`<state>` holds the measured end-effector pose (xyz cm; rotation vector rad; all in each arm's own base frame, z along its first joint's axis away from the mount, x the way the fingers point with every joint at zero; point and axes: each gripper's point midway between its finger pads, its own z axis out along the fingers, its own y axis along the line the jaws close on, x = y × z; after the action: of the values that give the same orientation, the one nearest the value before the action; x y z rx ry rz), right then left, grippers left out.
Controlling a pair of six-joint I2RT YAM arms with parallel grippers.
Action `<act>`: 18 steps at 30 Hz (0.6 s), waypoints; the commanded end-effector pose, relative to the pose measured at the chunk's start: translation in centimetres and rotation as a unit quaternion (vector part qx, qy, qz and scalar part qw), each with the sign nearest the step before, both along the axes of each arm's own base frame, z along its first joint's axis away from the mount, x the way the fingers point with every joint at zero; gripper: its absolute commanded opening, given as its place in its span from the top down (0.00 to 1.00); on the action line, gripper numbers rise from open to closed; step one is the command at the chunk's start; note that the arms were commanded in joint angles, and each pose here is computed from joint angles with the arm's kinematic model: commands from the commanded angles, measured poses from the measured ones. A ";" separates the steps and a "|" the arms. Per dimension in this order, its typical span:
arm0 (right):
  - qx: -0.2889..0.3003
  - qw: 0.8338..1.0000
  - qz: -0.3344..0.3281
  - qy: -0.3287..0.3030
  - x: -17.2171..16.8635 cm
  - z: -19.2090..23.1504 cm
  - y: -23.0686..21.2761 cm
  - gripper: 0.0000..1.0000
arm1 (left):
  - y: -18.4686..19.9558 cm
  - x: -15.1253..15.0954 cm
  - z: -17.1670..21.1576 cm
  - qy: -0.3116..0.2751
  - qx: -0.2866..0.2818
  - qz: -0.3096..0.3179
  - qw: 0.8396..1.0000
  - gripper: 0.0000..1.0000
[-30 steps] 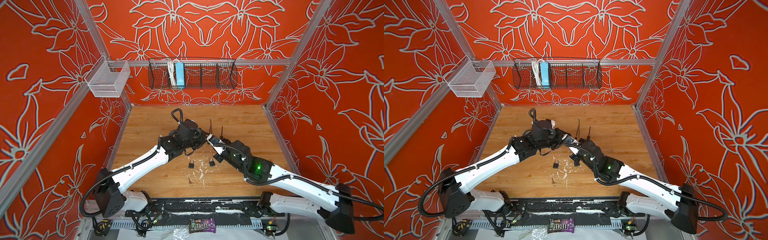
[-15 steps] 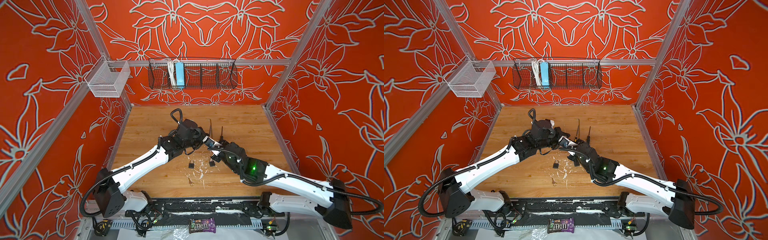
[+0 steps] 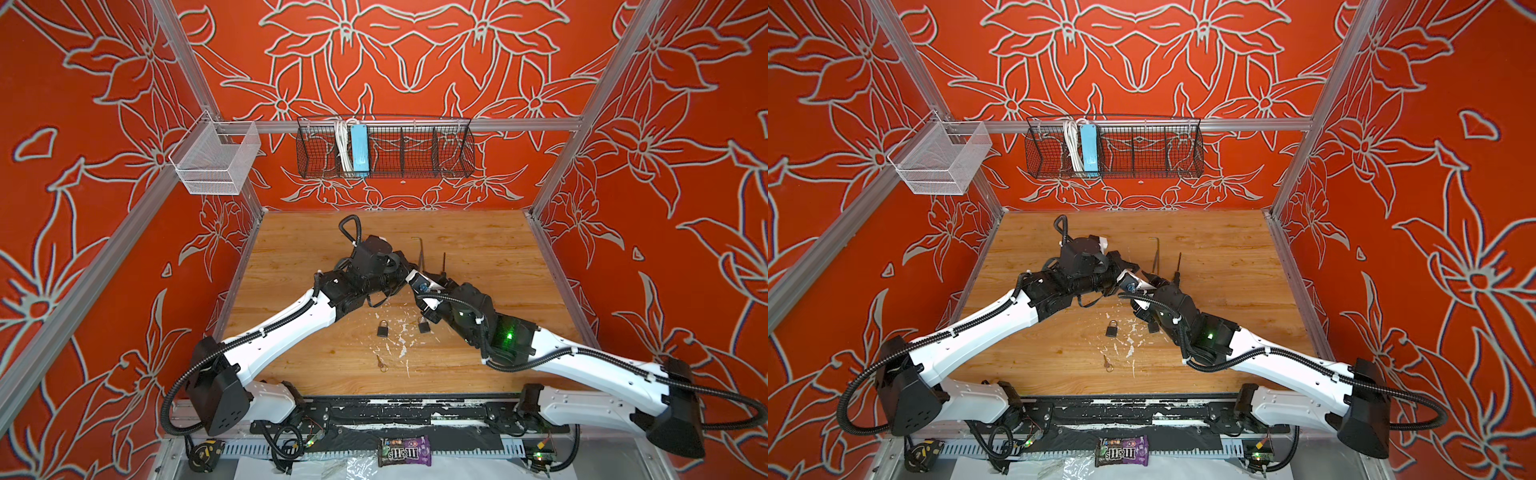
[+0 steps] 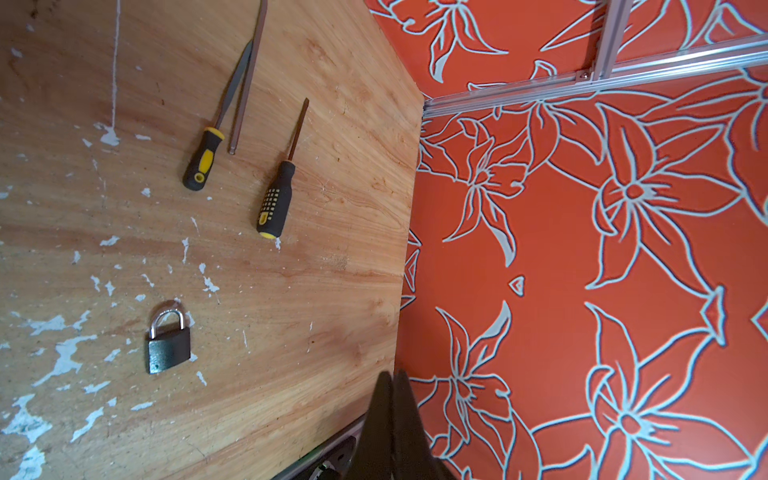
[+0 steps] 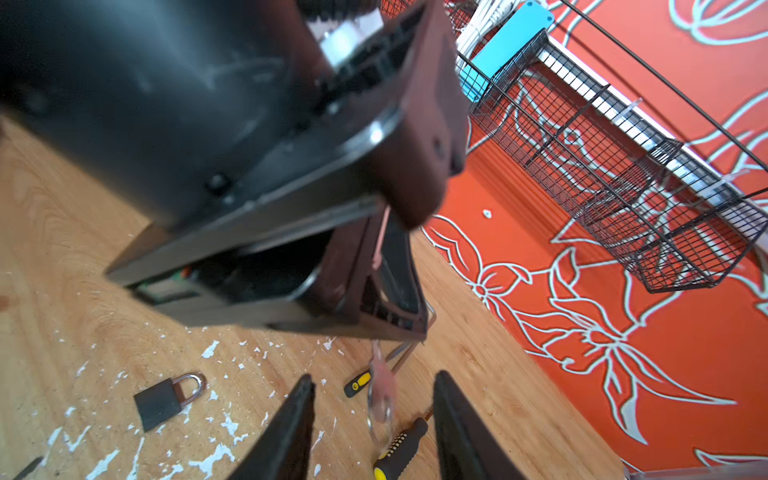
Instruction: Unlock with the key
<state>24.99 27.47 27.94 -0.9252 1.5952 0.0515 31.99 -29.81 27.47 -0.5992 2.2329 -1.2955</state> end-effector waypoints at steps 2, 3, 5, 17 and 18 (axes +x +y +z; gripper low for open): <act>0.073 0.993 0.046 0.075 -1.4 1.6 -0.1 0.49 | 0.7 0.5 1.5 -0.056 -0.009 -0.013 0.998 1.00; 0.090 0.989 0.055 0.105 -1.7 1.4 -0.3 0.48 | 0.7 0.6 1.9 -0.073 -0.011 -0.021 0.997 1.00; 0.145 0.971 0.067 0.180 -1.9 1.3 -1.0 0.47 | 1.0 0.7 2.5 -0.106 0.001 -0.028 0.994 1.00; 0.418 0.793 0.120 0.427 -2.5 3.6 -3.1 0.50 | -1.4 -1.8 6.9 -0.303 -0.023 -0.154 0.940 1.00; 0.432 0.782 0.129 0.431 -2.5 4.0 -3.0 0.50 | -1.7 -2.1 7.3 -0.311 -0.027 -0.165 0.936 1.00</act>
<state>24.45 23.21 30.16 -0.4027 1.9343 1.1226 31.07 -30.35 31.21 -0.0175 1.9613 -1.3761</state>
